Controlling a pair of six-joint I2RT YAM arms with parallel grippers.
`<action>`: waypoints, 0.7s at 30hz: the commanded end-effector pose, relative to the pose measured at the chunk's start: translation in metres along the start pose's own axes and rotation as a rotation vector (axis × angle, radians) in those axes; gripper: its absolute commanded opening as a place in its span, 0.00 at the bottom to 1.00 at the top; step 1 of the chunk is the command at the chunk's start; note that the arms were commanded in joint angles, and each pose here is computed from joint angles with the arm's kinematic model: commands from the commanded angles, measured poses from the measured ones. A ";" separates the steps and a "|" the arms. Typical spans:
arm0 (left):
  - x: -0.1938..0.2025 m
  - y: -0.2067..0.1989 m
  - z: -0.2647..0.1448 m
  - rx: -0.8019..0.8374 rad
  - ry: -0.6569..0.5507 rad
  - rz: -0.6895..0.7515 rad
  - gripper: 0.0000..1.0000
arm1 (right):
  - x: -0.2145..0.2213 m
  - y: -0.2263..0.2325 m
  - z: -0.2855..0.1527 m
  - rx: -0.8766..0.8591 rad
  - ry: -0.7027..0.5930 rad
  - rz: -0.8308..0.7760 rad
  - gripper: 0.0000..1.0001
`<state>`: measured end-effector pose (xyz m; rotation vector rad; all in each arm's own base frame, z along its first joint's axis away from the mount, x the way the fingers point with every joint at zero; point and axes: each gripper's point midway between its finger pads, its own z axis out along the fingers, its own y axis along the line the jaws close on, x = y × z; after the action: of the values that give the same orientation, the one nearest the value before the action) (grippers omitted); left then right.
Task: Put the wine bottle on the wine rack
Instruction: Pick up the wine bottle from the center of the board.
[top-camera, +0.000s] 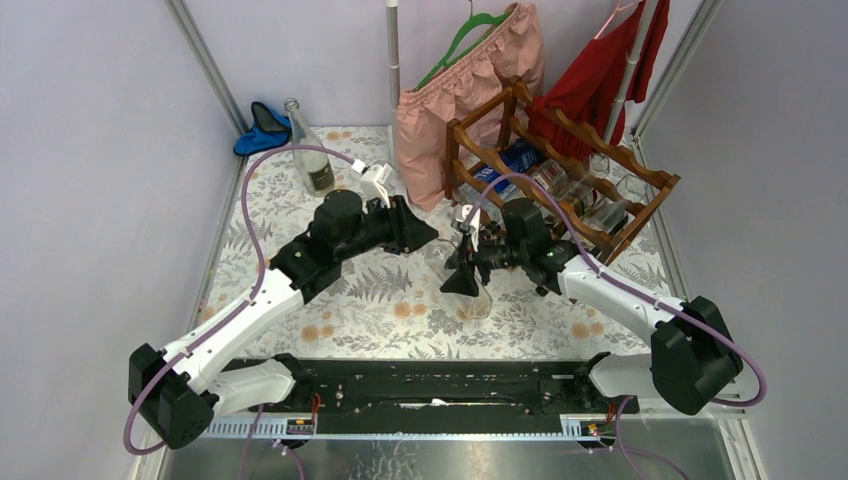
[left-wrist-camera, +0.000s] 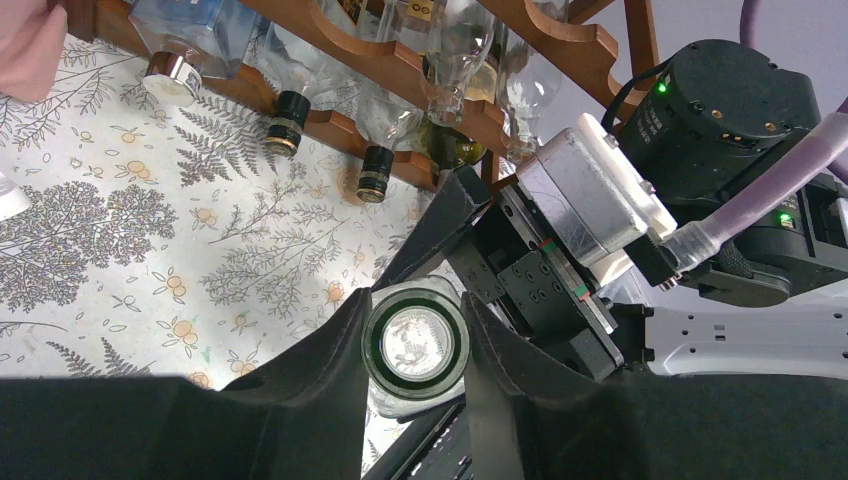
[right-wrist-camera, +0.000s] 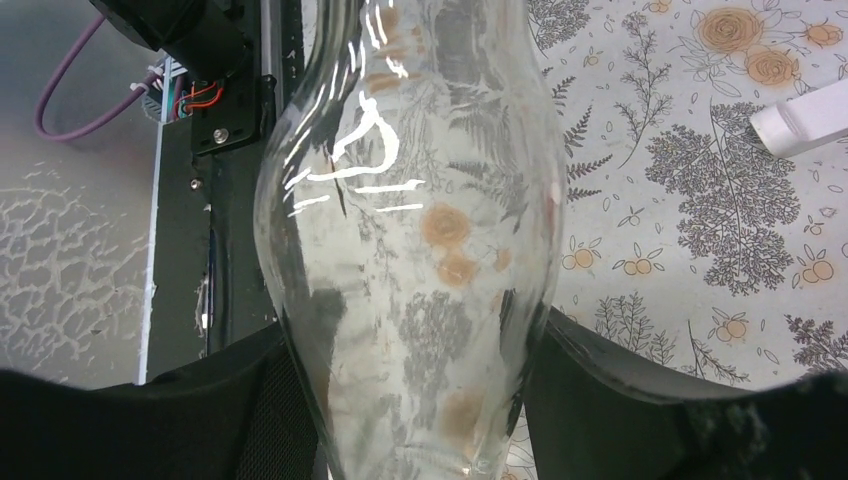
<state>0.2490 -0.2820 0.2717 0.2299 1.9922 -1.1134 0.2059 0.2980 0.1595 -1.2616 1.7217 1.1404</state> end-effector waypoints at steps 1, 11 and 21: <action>-0.033 -0.036 -0.012 0.121 -0.129 -0.004 0.33 | -0.023 0.014 -0.003 -0.064 -0.036 -0.044 0.00; -0.011 -0.032 -0.051 0.108 -0.097 0.046 0.99 | -0.026 0.035 -0.023 -0.147 0.026 -0.259 0.00; 0.027 -0.022 -0.101 0.078 0.020 -0.146 0.97 | -0.011 0.038 -0.020 -0.196 0.188 -0.620 0.00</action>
<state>0.1816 -0.2270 0.3143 0.2016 1.8721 -1.2071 0.1757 0.2808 0.1691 -1.7286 1.4664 0.9826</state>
